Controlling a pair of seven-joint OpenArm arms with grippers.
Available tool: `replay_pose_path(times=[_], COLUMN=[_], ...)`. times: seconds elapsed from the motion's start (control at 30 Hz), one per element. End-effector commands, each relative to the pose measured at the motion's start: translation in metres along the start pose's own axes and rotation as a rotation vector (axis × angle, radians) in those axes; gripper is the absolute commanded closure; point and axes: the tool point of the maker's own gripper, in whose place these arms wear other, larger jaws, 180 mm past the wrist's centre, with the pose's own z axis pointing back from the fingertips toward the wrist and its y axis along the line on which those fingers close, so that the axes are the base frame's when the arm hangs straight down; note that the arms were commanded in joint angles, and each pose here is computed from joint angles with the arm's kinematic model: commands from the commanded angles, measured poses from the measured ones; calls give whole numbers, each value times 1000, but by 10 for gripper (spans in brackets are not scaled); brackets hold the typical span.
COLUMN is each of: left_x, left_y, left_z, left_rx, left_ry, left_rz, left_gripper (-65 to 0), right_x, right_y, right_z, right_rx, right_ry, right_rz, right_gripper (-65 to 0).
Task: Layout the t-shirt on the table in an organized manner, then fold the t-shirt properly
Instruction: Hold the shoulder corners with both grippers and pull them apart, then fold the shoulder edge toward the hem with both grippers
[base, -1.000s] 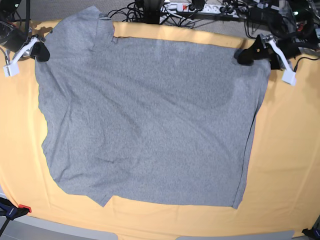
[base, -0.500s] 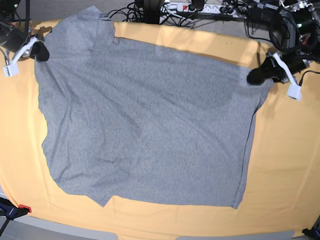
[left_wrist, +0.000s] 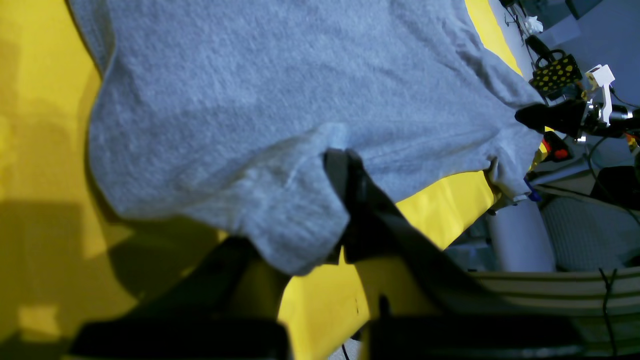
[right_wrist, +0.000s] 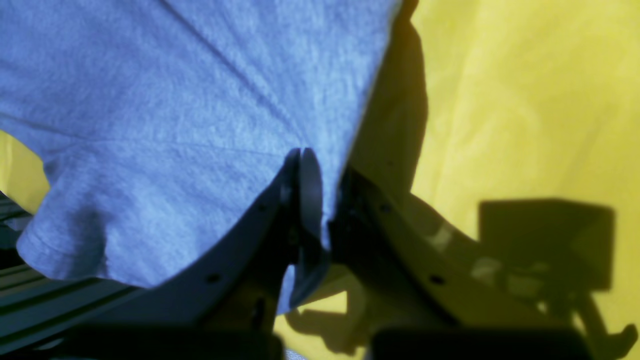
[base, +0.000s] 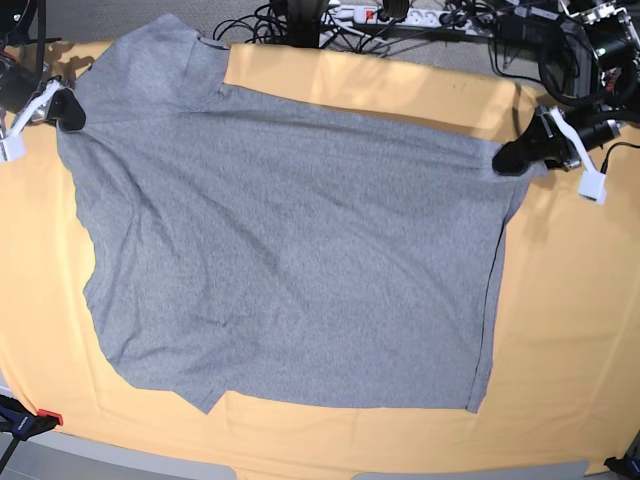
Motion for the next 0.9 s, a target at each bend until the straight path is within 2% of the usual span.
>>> replay_pose_path(times=[0.0, 0.13, 0.23, 0.37, 0.67, 0.87], left_x=[7, -14, -24, -21, 1, 16], left_y=[-3, -4, -9, -18, -52, -56], left_z=[6, 11, 17, 23, 19, 16], left_rx=[-4, 7, 13, 18, -15, -20], left_ry=[-16, 27, 71, 113, 123, 83], left_rz=[-23, 17, 4, -60, -245, -278], left_gripper=[0, 0, 0, 0, 0, 0], right_x=[11, 10, 10, 10, 10, 19], right_y=[-2, -2, -2, -2, -2, -2], right_z=[7, 7, 7, 7, 7, 6], right_rx=[-8, -8, -8, -8, -8, -6], right_ry=[-21, -16, -16, -16, -13, -35], right_rz=[27, 28, 28, 27, 27, 35], right_gripper=[0, 0, 0, 0, 0, 0])
